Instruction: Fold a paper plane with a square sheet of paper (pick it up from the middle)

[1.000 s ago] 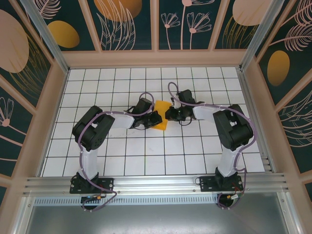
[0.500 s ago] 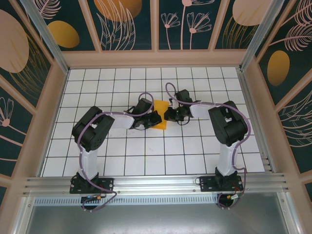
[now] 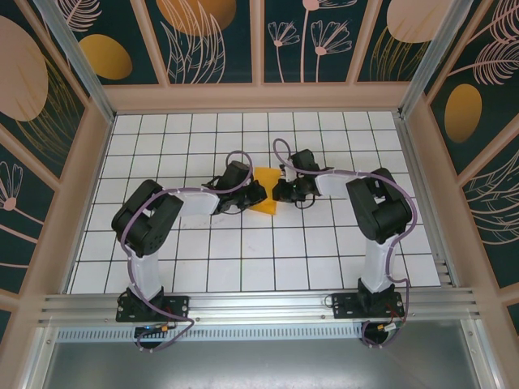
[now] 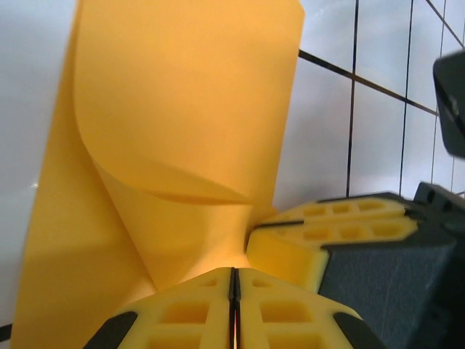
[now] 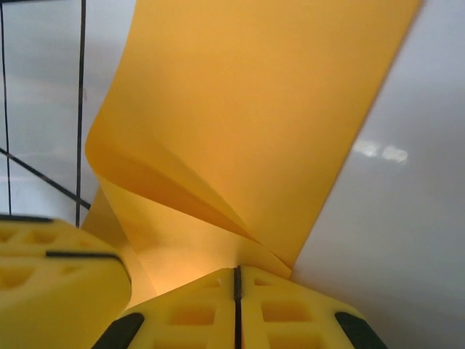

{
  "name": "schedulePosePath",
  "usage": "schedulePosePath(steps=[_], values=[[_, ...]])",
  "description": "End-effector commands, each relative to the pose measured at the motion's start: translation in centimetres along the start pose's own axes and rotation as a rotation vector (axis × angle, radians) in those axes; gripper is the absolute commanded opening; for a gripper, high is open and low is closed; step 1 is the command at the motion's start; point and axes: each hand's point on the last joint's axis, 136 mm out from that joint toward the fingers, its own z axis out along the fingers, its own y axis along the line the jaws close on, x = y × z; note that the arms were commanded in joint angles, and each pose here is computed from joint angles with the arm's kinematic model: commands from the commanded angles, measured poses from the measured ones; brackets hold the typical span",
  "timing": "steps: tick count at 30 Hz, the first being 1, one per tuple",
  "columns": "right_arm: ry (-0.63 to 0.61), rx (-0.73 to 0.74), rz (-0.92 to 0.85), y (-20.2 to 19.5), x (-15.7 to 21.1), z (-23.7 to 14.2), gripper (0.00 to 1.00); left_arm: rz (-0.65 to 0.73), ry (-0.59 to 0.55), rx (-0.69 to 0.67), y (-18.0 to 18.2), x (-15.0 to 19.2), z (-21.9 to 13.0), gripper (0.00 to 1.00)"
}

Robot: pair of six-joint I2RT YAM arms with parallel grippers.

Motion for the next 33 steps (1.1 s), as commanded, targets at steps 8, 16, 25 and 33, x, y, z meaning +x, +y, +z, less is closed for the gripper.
schedulePosePath(steps=[8,16,25,33], values=[[0.076,-0.015,-0.034,1.6,3.9,-0.2,0.1,0.015,-0.077,0.012,0.7,0.1,-3.4,0.13],[0.075,-0.012,-0.041,1.6,3.7,-0.1,0.1,0.04,-0.002,0.058,-0.1,0.9,-1.8,0.12],[0.06,-0.017,-0.045,2.0,3.0,-0.2,0.1,0.042,0.012,-0.035,1.5,0.6,-0.2,0.12],[0.014,-0.031,-0.027,2.7,1.5,-0.9,0.11,0.023,0.017,-0.122,3.7,1.0,0.1,0.11]])
